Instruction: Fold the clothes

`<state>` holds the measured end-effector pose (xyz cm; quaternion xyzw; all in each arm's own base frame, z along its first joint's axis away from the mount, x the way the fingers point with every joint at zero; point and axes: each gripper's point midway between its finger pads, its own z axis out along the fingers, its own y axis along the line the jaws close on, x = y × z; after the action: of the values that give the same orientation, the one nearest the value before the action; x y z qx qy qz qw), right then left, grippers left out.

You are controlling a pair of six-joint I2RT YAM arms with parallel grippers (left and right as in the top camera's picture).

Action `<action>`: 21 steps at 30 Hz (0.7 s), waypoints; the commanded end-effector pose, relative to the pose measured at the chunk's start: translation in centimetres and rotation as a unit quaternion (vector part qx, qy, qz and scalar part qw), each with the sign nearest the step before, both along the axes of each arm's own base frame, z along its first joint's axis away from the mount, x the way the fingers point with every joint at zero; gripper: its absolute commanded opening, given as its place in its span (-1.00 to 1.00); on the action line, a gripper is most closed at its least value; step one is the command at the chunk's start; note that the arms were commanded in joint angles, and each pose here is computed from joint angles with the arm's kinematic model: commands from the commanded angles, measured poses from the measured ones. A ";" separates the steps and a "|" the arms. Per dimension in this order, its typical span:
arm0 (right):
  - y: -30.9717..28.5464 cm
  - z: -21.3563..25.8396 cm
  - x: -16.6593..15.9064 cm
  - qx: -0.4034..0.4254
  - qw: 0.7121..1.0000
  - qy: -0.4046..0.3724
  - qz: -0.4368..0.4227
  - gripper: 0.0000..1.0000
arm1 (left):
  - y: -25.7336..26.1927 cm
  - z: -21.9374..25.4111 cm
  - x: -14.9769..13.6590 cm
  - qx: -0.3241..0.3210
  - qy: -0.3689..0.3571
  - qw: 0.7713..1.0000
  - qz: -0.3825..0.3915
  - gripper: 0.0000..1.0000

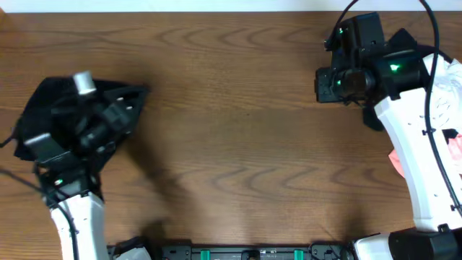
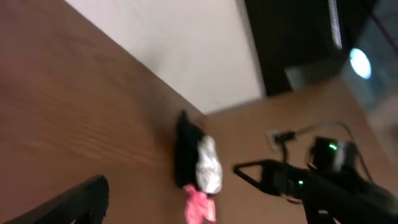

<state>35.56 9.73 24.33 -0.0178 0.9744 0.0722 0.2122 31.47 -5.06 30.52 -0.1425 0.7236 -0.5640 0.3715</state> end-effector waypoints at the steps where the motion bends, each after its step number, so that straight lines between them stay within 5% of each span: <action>1: -0.1 2.1 -0.9 0.019 0.999 -0.025 -0.007 -0.58 | -3.2 3.6 0.2 -0.060 0.007 0.998 -0.015 0.96; 7: -0.3 3.6 -1.9 0.024 0.999 -0.043 -0.007 -0.44 | -5.3 5.3 2.2 -0.128 0.050 0.989 0.058 0.96; 10: -0.5 4.1 -2.5 0.029 0.998 -0.046 -0.015 -0.38 | -4.9 4.9 3.3 -0.104 0.056 0.987 0.111 0.96; 15: -0.6 4.5 -3.1 0.029 0.998 -0.047 -0.014 -0.30 | -1.3 -1.1 4.1 0.091 0.143 0.962 0.215 0.96; 21: -0.3 4.7 -3.7 0.035 0.998 -0.046 0.002 -0.29 | 1.9 -5.9 2.0 0.371 0.186 0.887 0.203 0.96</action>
<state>32.39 9.28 28.30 -0.0093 0.9639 0.0939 0.2489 32.99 -6.06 24.17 -0.3381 0.8502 -0.2698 0.3000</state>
